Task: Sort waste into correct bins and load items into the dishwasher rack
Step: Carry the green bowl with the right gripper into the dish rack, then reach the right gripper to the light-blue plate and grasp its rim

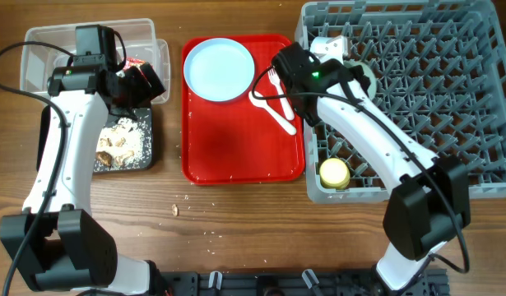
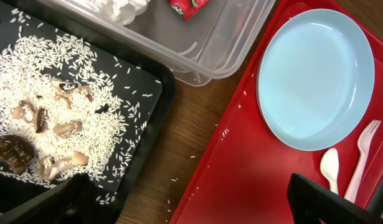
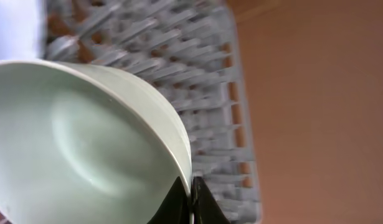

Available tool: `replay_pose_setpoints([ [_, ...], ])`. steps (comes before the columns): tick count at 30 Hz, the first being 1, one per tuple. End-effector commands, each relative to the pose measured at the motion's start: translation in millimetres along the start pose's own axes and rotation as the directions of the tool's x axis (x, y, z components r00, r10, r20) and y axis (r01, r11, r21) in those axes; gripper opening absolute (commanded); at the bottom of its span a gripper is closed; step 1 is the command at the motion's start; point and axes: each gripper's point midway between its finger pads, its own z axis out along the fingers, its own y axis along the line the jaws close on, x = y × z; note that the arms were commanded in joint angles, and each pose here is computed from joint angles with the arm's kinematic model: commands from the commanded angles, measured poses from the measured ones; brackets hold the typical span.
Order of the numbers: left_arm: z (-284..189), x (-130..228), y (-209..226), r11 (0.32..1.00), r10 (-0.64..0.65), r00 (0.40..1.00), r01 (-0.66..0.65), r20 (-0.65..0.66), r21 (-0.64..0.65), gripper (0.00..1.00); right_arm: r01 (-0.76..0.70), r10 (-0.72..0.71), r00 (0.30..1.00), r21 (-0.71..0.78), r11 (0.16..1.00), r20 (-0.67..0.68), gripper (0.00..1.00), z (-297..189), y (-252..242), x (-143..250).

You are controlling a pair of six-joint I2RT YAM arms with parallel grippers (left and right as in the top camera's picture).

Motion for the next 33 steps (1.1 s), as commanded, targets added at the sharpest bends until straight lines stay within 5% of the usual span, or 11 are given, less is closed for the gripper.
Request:
replay_pose_setpoints([
  [1,-2,-3,1,1.0,-0.003,1.0,0.003,0.009,-0.004,1.0,-0.004,-0.011,0.998,0.223,0.975,0.067,0.04,-3,-33,-13],
  [6,-2,-3,1,1.0,-0.003,1.0,0.003,0.009,-0.004,1.0,-0.038,0.036,0.999,0.071,0.997,0.04,0.04,3,-4,-9],
  [29,-2,-3,1,1.0,-0.003,1.0,0.003,0.009,-0.004,1.0,0.07,-0.071,0.997,0.022,0.997,0.035,0.05,0,37,18],
  [33,-2,-3,1,1.0,-0.003,1.0,0.003,0.009,-0.004,1.0,0.112,-0.112,0.991,0.004,0.994,0.069,0.2,-14,47,16],
])
